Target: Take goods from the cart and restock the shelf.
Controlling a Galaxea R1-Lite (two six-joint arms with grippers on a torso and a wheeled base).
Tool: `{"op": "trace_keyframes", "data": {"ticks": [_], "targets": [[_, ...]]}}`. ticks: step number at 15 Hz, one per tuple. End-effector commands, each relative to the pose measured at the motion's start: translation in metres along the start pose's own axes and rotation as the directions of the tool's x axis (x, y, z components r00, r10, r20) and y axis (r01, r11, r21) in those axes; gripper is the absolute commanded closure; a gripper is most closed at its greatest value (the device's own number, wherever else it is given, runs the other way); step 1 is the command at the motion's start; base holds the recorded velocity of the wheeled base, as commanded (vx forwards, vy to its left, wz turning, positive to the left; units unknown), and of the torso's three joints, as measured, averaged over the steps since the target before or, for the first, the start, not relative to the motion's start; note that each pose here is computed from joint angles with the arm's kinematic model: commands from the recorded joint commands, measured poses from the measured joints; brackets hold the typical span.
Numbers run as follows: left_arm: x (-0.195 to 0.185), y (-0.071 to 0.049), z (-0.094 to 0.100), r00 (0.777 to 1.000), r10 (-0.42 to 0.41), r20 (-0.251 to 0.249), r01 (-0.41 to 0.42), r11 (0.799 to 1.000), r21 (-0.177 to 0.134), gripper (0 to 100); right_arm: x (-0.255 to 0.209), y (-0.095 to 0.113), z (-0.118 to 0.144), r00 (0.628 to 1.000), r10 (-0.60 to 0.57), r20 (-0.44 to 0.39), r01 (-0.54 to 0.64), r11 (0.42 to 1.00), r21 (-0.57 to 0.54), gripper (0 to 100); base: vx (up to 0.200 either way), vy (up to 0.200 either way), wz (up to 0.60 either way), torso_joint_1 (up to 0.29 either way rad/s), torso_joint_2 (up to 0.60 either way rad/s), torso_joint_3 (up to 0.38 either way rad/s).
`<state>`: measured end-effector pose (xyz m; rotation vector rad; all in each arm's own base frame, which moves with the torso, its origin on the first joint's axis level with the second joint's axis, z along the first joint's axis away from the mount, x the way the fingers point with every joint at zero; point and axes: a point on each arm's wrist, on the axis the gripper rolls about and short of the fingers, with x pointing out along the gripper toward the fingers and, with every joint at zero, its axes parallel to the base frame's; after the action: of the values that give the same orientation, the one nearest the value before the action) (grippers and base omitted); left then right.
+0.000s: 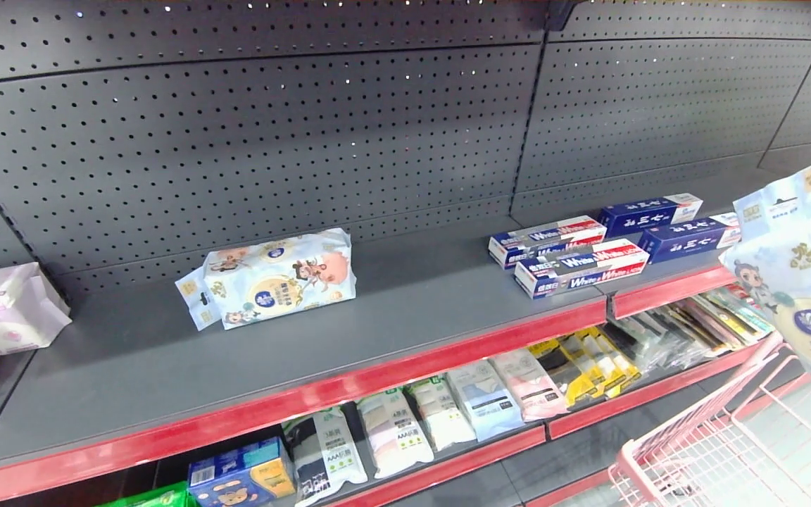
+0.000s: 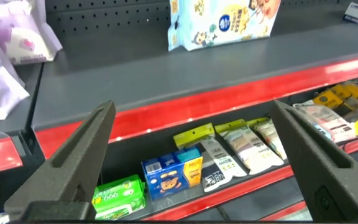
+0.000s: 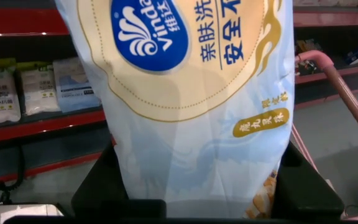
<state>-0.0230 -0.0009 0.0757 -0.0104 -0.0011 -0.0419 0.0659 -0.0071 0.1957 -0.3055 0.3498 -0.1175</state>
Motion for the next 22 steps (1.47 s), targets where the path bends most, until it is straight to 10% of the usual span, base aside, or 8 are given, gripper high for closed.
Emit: {"op": "trace_keyframes", "data": {"ticks": [1,22], "targets": [[0.0001,0.0,0.0,1.0,0.001,-0.001,-0.001,1.0,0.0,0,0.0023,0.0004,0.0,1.0,0.011,-0.008,-0.011,1.0,-0.007,100,0.0,0.0,0.0,0.168,-0.34,-0.188],[0.0001,0.0,0.0,1.0,0.001,-0.001,-0.001,1.0,0.0,0,0.0037,0.0003,0.0005,1.0,0.011,-0.013,-0.011,0.998,-0.056,100,0.0,0.0,0.14,0.048,-0.09,-0.051]]}}
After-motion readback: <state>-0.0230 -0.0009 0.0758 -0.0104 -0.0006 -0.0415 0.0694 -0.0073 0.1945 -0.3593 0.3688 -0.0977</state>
